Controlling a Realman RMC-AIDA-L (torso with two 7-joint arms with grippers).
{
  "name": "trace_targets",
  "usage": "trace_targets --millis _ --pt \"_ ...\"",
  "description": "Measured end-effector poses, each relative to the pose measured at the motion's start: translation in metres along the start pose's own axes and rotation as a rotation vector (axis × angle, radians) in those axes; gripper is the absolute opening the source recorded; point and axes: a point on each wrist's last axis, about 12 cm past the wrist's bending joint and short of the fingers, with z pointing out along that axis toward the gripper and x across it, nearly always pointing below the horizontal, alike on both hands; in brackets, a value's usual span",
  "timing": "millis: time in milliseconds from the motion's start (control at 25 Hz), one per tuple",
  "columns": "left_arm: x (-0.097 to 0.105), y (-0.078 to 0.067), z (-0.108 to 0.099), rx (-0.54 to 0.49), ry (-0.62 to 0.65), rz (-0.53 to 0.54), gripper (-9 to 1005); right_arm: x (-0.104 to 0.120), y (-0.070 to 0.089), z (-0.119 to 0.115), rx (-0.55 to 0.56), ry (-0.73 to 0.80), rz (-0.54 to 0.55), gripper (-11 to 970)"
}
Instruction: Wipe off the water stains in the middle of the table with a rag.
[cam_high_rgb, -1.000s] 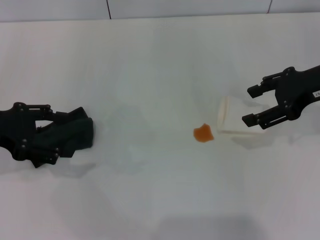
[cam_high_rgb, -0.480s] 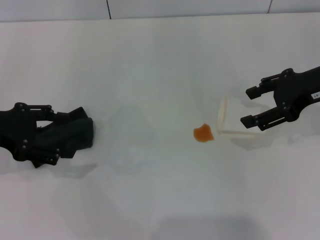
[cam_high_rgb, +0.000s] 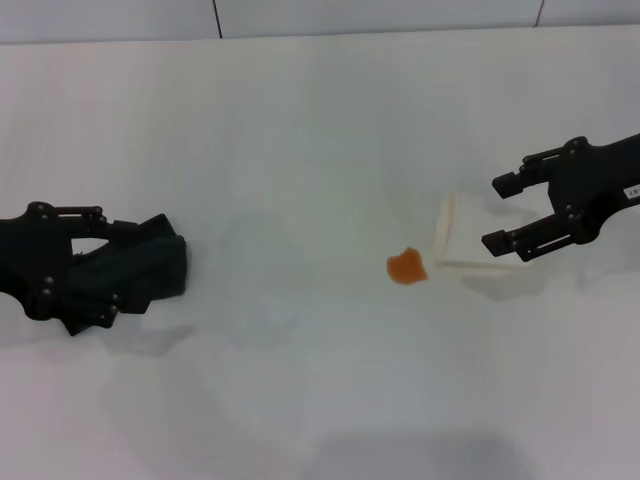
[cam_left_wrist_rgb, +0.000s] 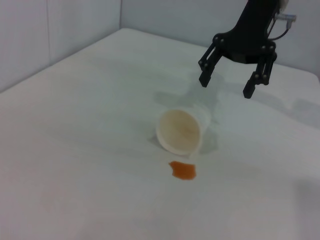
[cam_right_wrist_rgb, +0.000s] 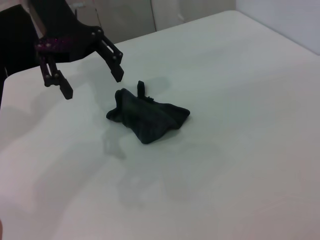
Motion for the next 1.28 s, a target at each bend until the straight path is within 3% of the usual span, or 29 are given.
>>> trace_targets --millis 400,720,1280 --pt "0.001 -0.006 -0.002 0.032 -0.020 0.034 879 -0.011 0.002 -0.005 0.013 0.079 -0.017 806" --pt "0.013 -0.017 0.008 0.070 -0.016 0.058 878 -0.031 0.001 -0.004 0.010 0.166 -0.035 806" --pt "0.009 -0.022 0.030 0.148 0.020 0.082 875 -0.062 -0.010 0.021 0.030 0.440 -0.029 806"
